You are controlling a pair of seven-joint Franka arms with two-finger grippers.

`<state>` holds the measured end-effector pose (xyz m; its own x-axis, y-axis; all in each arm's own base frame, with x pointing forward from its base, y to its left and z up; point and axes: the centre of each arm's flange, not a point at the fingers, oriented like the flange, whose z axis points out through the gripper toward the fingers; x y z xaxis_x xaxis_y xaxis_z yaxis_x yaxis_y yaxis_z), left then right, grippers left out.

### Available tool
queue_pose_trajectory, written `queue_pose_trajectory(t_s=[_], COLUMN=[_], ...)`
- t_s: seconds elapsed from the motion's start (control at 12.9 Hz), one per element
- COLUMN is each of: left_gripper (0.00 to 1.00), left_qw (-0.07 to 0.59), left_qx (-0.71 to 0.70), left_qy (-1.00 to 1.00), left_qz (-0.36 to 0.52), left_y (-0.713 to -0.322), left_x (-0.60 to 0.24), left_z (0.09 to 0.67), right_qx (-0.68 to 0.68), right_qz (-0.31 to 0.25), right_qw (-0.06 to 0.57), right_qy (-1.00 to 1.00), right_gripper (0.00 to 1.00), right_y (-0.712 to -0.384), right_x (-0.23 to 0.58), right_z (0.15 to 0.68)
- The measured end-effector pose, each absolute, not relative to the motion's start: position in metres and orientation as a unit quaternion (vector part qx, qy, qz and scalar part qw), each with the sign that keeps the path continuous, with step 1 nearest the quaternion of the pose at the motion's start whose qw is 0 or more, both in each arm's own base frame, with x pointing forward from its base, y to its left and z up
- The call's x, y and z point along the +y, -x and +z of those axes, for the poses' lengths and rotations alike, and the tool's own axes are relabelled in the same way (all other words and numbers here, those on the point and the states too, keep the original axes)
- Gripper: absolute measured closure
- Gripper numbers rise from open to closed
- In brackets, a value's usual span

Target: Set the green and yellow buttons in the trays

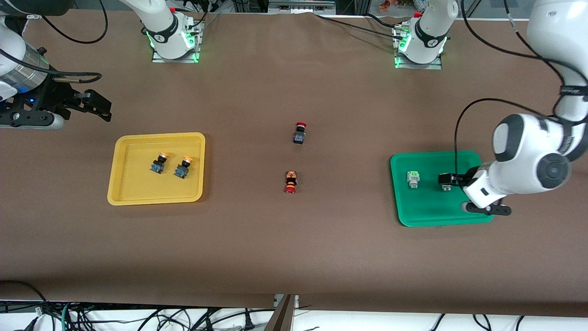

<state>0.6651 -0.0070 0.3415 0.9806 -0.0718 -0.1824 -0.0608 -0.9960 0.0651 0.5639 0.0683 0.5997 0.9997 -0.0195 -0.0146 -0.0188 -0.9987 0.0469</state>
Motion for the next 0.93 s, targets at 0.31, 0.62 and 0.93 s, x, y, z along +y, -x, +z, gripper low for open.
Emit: queue_pose_trajectory(t_s=[0.31, 0.62, 0.93], left_gripper=[0.0, 0.0, 0.0], left_qw=[0.025, 0.015, -0.021], left_qx=[-0.029, -0.021, -0.019], left_qy=[-0.996, -0.999, -1.0], left_qz=[-0.086, -0.029, 0.009], left_y=[-0.68, -0.676, -0.637], left_x=[-0.002, 0.004, -0.014], left_z=[0.424, 0.526, 0.61], right_qx=[-0.01, -0.01, -0.01], right_qz=[-0.008, -0.007, -0.007], right_qw=[0.023, 0.024, 0.024], right_qy=[-1.0, -1.0, -1.0], right_gripper=[0.0, 0.0, 0.0], right_y=[-0.564, -0.565, -0.565], right_x=[0.068, 0.068, 0.068], right_z=[0.599, 0.599, 0.599])
